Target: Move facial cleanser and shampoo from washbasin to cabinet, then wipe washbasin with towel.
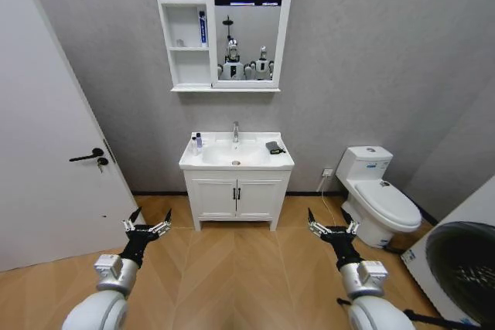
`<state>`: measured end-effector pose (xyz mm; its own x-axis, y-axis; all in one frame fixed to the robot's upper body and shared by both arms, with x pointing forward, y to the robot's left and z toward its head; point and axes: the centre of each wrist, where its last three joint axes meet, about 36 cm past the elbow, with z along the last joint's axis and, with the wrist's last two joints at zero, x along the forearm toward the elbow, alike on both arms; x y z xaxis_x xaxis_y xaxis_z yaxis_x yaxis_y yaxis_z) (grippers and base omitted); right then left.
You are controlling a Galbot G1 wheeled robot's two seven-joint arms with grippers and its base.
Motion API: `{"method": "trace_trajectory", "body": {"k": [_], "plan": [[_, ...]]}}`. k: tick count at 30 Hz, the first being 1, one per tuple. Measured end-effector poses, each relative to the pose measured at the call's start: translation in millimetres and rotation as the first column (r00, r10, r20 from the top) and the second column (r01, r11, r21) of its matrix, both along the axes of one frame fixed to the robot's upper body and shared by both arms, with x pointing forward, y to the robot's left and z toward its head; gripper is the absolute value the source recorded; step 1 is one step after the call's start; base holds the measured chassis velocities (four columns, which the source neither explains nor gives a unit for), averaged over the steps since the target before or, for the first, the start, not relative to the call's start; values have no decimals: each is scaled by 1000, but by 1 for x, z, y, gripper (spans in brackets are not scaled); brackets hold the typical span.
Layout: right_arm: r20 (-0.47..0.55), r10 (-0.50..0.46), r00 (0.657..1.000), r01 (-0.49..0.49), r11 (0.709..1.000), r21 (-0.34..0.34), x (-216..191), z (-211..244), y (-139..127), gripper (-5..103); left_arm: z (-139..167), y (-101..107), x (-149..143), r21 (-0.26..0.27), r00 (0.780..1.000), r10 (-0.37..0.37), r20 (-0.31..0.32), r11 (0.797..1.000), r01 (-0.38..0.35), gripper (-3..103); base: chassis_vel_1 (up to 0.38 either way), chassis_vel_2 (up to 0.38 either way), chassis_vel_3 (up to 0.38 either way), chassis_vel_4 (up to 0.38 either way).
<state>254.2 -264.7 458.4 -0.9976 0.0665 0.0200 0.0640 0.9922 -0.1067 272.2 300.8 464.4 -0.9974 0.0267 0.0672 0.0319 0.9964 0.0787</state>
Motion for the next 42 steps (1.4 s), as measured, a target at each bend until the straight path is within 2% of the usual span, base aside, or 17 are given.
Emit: {"method": "trace_trajectory", "body": {"k": [42], "plan": [[12, 16, 1000, -16, 1000, -7, -1, -8, -5, 100, -4, -15, -13, 3, 1000, 23, -6, 1000, -23, 100, -211, 216, 219, -216]]}}
